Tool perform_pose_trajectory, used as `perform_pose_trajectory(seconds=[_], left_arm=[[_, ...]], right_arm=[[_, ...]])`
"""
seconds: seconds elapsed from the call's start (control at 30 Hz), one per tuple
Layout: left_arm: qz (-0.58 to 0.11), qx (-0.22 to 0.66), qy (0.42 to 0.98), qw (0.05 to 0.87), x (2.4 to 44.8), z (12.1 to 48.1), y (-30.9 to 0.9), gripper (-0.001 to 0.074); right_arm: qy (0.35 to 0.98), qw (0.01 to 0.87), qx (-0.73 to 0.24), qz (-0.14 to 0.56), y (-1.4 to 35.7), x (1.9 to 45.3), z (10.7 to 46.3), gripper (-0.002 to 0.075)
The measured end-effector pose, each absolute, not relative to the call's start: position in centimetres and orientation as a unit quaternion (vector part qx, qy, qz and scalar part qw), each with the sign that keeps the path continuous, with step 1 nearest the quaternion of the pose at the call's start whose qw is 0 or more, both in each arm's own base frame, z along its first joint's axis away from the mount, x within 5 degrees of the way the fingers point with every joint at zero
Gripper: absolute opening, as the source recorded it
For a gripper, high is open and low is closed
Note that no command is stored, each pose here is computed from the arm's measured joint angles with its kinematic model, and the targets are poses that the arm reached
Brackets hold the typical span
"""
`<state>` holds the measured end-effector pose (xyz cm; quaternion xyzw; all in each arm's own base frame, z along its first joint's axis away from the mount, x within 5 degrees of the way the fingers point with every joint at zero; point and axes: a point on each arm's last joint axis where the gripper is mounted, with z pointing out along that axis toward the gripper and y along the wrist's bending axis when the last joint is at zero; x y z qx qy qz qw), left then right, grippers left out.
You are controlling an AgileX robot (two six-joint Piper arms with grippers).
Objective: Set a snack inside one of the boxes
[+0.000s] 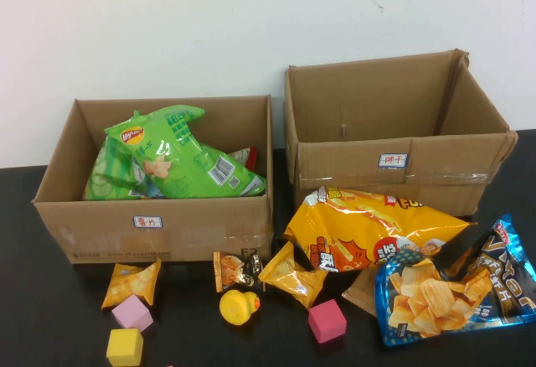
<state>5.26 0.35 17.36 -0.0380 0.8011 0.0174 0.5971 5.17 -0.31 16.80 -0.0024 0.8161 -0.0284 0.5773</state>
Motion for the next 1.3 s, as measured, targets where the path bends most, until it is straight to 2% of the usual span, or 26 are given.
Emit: perform_pose_trajectory(seconds=[0.1, 0.2, 0.27, 0.37, 0.57, 0.63, 0.7, 0.83, 1.0, 1.1, 1.2, 1.3], left_arm=[[-0.003, -0.052, 0.798, 0.6, 5.3, 17.4, 0.2, -0.0003], [-0.12, -0.145, 0.774, 0.605, 5.4, 17.7, -0.4, -0.0003], [-0.234, -0.236, 0.735, 0.592, 5.5, 18.1, -0.9, -0.0003], [-0.333, -0.313, 0.682, 0.572, 5.6, 18.7, -1.2, -0.0003], [-0.378, -0.353, 0.64, 0.568, 5.6, 19.2, -1.1, -0.0003], [-0.359, -0.325, 0.652, 0.583, 5.6, 19.4, -1.1, -0.0003], [-0.321, -0.238, 0.681, 0.614, 5.3, 20.9, -1.6, -0.0003], [-0.245, -0.08, 0.718, 0.646, 4.7, 26.1, -2.5, -0.0003], [-0.132, 0.037, 0.832, 0.537, 7.3, 29.5, -2.4, -0.0003], [-0.07, 0.084, 0.89, 0.443, 11.5, 29.9, -1.7, -0.0003], [-0.061, 0.117, 0.912, 0.388, 14.5, 29.4, -2.1, 0.0003], [-0.06, 0.146, 0.931, 0.33, 17.2, 27.9, -3.1, 0.0064]], right_arm=[[0.816, 0.577, -0.002, -0.028, -0.3, 5.2, 16.8, -0.0001], [0.816, 0.577, -0.002, -0.028, -0.3, 5.2, 16.8, -0.0001], [0.816, 0.577, -0.002, -0.028, -0.3, 5.2, 16.8, -0.0001], [0.816, 0.577, -0.002, -0.028, -0.3, 5.2, 16.8, -0.0001], [0.816, 0.577, -0.002, -0.028, -0.3, 5.2, 16.8, -0.0001], [0.816, 0.577, -0.002, -0.028, -0.3, 5.2, 16.8, -0.0001], [0.816, 0.577, -0.002, -0.028, -0.3, 5.2, 16.8, -0.0001], [0.816, 0.577, -0.002, -0.028, -0.3, 5.2, 16.8, -0.0001], [0.816, 0.577, -0.002, -0.028, -0.3, 5.2, 16.8, -0.0001], [0.816, 0.577, -0.002, -0.028, -0.3, 5.2, 16.8, -0.0001], [0.816, 0.577, -0.002, -0.028, -0.3, 5.2, 16.8, -0.0001], [0.816, 0.577, -0.002, -0.028, -0.3, 5.2, 16.8, -0.0001]])
